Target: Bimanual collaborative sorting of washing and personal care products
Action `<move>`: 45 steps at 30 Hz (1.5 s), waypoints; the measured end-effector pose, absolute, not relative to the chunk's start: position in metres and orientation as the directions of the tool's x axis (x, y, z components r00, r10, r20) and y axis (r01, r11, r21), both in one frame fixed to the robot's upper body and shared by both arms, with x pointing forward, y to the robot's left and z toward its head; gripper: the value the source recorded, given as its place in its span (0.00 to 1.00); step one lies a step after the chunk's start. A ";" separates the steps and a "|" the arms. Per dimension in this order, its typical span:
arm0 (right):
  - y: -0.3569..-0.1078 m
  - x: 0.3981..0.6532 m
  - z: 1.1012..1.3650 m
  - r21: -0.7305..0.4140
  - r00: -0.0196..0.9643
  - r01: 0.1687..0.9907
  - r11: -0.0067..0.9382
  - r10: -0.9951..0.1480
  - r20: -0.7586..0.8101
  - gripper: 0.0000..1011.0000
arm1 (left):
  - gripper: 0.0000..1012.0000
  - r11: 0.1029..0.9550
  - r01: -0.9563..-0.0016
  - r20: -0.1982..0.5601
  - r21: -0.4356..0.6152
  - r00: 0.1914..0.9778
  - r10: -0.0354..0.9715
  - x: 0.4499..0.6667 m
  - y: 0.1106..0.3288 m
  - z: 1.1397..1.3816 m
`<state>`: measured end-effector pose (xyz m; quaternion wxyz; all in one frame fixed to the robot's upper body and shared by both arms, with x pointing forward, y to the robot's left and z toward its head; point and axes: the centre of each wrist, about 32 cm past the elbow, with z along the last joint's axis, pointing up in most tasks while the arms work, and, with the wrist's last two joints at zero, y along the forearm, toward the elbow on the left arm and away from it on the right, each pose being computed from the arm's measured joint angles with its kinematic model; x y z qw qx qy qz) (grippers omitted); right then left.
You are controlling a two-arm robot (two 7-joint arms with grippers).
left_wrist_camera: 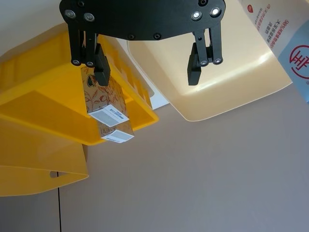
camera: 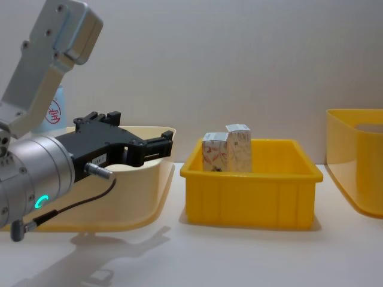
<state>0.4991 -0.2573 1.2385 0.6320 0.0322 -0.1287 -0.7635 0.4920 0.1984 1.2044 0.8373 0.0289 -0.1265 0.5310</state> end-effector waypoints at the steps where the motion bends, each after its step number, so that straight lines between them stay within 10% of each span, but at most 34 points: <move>1: -0.258 0.498 1.238 0.221 -0.207 0.959 -0.178 -0.971 0.116 0.44 | 0.99 0.434 -0.897 0.242 -0.086 0.404 0.882 0.492 0.198 1.204; 23: -0.250 0.506 1.230 0.070 -0.231 0.972 -0.223 -0.962 0.143 0.44 | 0.99 0.434 -0.897 0.242 -0.086 0.404 0.882 0.492 0.198 1.204; 45: -0.246 0.510 1.228 0.043 -0.225 0.974 -0.221 -0.963 0.149 0.99 | 0.99 0.434 -0.897 0.242 -0.086 0.404 0.882 0.492 0.198 1.204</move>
